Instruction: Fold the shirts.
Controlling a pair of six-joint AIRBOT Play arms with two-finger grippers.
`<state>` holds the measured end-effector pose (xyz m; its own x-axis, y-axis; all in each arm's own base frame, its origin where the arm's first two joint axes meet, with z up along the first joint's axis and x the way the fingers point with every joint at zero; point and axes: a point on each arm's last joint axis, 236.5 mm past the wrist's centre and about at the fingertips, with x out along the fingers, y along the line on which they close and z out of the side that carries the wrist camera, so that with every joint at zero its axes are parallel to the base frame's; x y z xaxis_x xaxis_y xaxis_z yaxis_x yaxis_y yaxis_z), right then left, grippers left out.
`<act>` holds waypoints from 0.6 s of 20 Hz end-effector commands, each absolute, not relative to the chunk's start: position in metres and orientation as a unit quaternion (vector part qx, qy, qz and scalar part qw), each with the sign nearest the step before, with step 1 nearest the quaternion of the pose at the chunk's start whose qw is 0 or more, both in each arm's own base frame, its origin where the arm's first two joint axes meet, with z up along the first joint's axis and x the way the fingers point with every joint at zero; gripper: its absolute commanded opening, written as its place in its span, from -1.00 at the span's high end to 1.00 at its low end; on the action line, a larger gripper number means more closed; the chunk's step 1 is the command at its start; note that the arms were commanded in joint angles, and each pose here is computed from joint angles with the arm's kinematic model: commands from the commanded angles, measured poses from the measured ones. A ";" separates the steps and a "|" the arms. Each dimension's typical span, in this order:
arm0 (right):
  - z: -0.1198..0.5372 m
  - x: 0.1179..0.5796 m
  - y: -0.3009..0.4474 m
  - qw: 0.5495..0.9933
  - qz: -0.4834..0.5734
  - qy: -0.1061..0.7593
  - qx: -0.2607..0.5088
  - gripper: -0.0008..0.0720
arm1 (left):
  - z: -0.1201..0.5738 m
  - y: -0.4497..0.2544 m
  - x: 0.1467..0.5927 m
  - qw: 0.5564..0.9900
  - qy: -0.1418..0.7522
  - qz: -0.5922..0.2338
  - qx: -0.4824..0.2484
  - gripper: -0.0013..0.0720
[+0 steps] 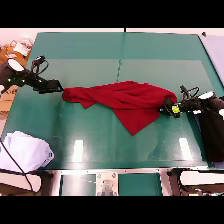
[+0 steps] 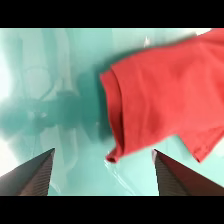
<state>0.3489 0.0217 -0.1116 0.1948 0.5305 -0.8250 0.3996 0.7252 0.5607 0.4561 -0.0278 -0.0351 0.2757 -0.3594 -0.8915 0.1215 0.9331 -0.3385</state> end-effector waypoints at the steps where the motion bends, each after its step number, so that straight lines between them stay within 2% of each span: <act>1: -0.111 0.351 0.021 0.682 0.047 0.630 0.369 0.92 | -0.054 -0.044 0.449 0.767 0.603 -0.172 -0.138 -0.92; 5: -0.111 0.351 0.020 0.683 0.047 0.629 0.368 0.92 | -0.069 -0.086 0.437 0.739 0.593 -0.248 -0.203 -0.91; 6: -0.111 0.351 0.020 0.683 0.047 0.629 0.369 0.92 | -0.072 -0.086 0.436 0.738 0.594 -0.248 -0.204 -0.39; 7: -0.111 0.351 0.020 0.683 0.047 0.629 0.368 0.92 | -0.074 -0.085 0.435 0.739 0.595 -0.248 -0.197 0.55; 8: -0.110 0.352 0.020 0.684 0.047 0.628 0.368 0.92 | -0.074 -0.083 0.436 0.742 0.592 -0.252 -0.187 0.91; 12: -0.076 0.365 0.012 0.698 0.067 0.612 0.365 0.93 | -0.069 -0.043 0.435 0.750 0.616 -0.191 -0.147 0.91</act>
